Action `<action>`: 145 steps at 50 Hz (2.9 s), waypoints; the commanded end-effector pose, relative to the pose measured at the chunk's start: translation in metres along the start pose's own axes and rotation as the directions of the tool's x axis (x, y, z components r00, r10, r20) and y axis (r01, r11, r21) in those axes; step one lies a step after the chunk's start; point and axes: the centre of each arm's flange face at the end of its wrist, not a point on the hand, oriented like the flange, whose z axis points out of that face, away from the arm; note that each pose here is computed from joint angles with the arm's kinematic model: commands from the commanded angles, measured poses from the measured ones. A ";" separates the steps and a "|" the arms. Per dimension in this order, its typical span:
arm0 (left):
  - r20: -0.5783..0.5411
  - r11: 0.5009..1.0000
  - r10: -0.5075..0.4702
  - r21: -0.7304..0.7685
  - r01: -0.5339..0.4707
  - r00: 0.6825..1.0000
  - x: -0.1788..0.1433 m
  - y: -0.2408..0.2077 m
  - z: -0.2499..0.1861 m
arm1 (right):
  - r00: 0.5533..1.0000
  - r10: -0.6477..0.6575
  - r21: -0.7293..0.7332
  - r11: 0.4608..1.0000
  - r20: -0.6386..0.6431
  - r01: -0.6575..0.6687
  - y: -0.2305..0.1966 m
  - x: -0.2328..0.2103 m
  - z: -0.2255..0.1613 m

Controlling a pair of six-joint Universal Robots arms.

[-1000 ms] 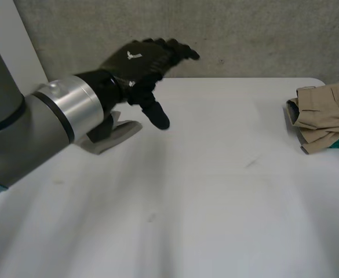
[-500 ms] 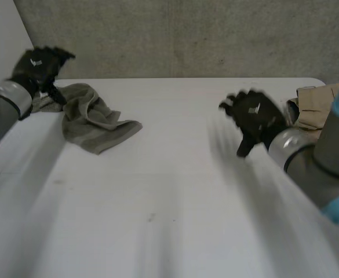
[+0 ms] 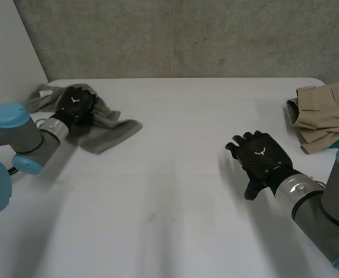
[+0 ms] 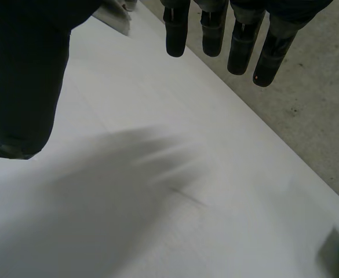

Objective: Fold the laundry.

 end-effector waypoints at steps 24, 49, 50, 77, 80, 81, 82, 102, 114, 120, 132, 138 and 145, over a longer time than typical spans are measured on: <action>-0.414 0.722 -0.660 -0.123 0.680 0.626 0.242 -0.267 -0.147 | 0.978 0.024 0.031 0.999 -0.205 -0.018 -0.013 0.057 -0.007; -0.132 0.959 -0.279 -0.100 0.267 0.951 0.127 -0.196 -0.138 | 0.994 0.026 -0.058 0.998 -0.108 -0.032 -0.011 0.048 -0.015; -0.134 0.964 -0.258 -0.097 0.247 0.957 0.124 -0.194 -0.135 | 0.996 0.030 -0.084 0.996 -0.087 -0.037 -0.011 0.045 -0.018; -0.303 0.995 -0.043 -0.097 0.014 0.952 0.159 -0.097 -0.065 | 0.997 0.049 -0.147 0.987 -0.061 -0.057 0.009 0.034 -0.024; -0.293 0.996 -0.037 -0.089 0.011 0.955 0.158 -0.105 -0.066 | 0.997 0.048 -0.145 0.988 -0.062 -0.056 0.008 0.034 -0.024; -0.288 0.996 -0.035 -0.087 0.010 0.957 0.158 -0.108 -0.066 | 0.997 0.047 -0.144 0.988 -0.063 -0.056 0.008 0.035 -0.023; -0.272 0.997 -0.029 -0.076 0.008 0.962 0.154 -0.118 -0.067 | 0.997 0.046 -0.140 0.989 -0.065 -0.054 0.007 0.035 -0.023; -0.020 0.977 -0.096 0.188 0.098 0.995 0.082 -0.285 -0.117 | 0.940 0.330 -0.124 0.933 -0.081 -0.338 -0.016 0.047 -0.017; 0.014 0.943 -0.114 0.316 0.103 0.993 0.067 -0.344 -0.147 | 0.674 0.738 -0.209 0.663 0.024 -0.719 -0.005 0.009 0.004; 0.039 0.939 -0.120 0.328 0.101 0.992 0.064 -0.351 -0.150 | 0.664 0.744 -0.220 0.662 0.075 -0.716 -0.007 -0.020 0.013; 0.021 0.925 -0.125 0.363 0.109 0.992 0.071 -0.367 -0.165 | 0.801 0.590 -0.013 0.804 -0.101 -0.594 -0.004 -0.019 0.058; 0.057 0.947 -0.128 0.304 0.105 0.990 0.063 -0.355 -0.168 | 0.953 0.295 0.066 0.954 -0.065 -0.291 -0.043 0.004 0.041; 0.064 0.989 -0.130 0.079 0.125 0.989 0.057 -0.306 -0.176 | 0.949 -0.228 0.056 0.968 -0.217 0.245 -0.086 0.065 -0.009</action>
